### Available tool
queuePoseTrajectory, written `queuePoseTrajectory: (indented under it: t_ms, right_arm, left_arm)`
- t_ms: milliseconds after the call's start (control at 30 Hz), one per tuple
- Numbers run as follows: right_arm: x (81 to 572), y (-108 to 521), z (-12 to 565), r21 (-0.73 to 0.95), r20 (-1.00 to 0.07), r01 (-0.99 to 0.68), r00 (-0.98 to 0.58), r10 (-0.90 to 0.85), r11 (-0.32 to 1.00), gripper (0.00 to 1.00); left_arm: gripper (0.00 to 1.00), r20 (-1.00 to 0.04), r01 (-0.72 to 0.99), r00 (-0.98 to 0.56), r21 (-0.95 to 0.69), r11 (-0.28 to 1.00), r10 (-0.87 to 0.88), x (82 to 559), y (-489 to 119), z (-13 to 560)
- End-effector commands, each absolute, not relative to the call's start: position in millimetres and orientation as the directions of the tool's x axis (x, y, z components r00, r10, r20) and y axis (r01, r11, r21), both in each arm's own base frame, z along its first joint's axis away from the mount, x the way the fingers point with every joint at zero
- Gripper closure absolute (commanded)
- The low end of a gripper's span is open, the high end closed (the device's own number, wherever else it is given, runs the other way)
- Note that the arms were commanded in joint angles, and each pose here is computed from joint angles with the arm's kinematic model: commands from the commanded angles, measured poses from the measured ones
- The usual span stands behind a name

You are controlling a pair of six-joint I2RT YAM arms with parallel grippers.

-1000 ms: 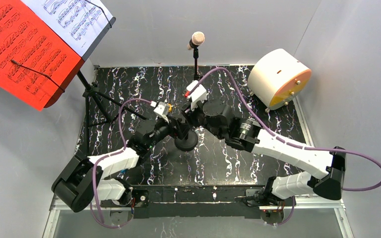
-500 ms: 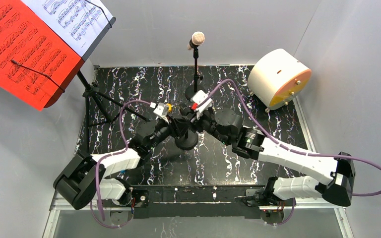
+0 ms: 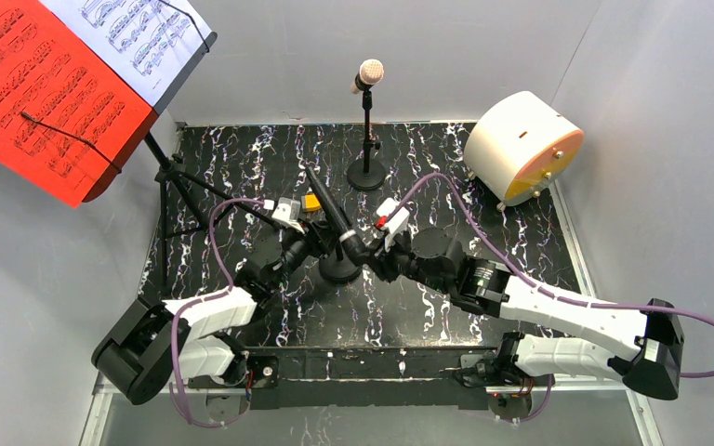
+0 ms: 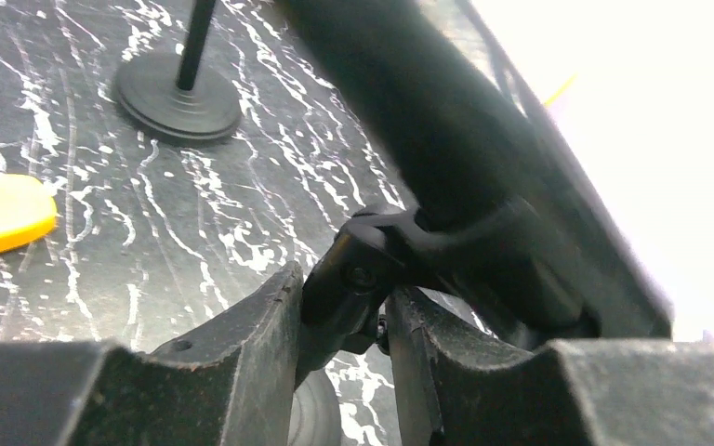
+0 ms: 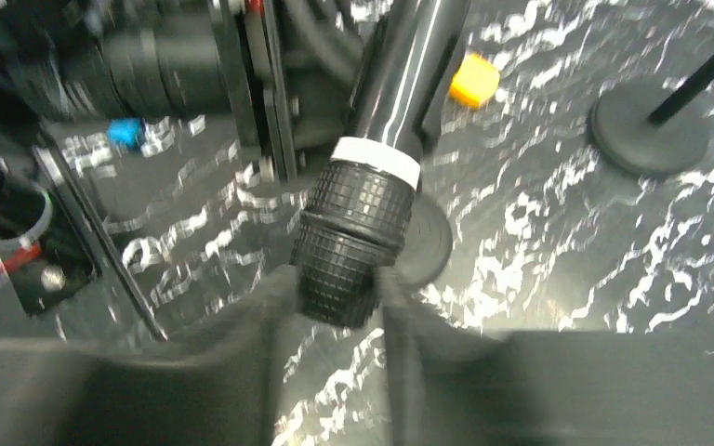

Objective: Pack up the instrument practice props
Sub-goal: Remove the microphone from the microphone stand.

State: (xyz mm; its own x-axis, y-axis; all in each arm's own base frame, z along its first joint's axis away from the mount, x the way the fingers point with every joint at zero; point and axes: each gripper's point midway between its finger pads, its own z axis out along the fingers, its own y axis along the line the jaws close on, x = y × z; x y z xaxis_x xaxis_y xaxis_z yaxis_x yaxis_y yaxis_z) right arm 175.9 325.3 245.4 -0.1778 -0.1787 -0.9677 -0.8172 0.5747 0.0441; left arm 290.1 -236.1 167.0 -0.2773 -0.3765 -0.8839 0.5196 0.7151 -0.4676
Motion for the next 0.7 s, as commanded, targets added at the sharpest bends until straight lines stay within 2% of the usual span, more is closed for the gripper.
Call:
queuePoseTrajectory:
  t_ms: [0,67,167,233,333,467,667]
  right_arm:
    - [146,312,200,0.168,-0.883,-0.809,-0.377,-0.278,0.563,0.86]
    - [146,313,210,0.179,-0.881,-0.806,-0.387,-0.274,0.565,0.76]
    - [150,318,235,0.194,-0.883,-0.79,-0.399,-0.246,0.582,0.48]
    - [155,319,246,0.201,-0.884,-0.768,-0.41,-0.225,0.608,0.35]
    - [161,323,261,0.221,-0.892,-0.749,-0.414,-0.182,0.624,0.22]
    - [170,329,275,0.242,-0.902,-0.724,-0.413,-0.125,0.646,0.13]
    - [192,341,269,0.242,-0.895,-0.688,-0.431,-0.116,0.684,0.11]
  left_arm:
    - [0.98,-0.917,0.42,-0.199,-0.397,0.816,-0.344,306,-206,159]
    - [0.99,-0.932,0.44,-0.185,-0.363,0.821,-0.312,306,-207,160]
    - [1.0,-0.944,0.45,-0.169,-0.329,0.83,-0.283,306,-206,160]
    - [1.0,-0.948,0.46,-0.164,-0.319,0.829,-0.273,305,-207,161]
    - [1.0,-0.95,0.475,-0.168,-0.313,0.823,-0.264,303,-209,160]
    - [1.0,-0.949,0.475,-0.179,-0.314,0.822,-0.259,304,-211,156]
    - [1.0,-0.941,0.475,-0.194,-0.337,0.813,-0.276,304,-214,156]
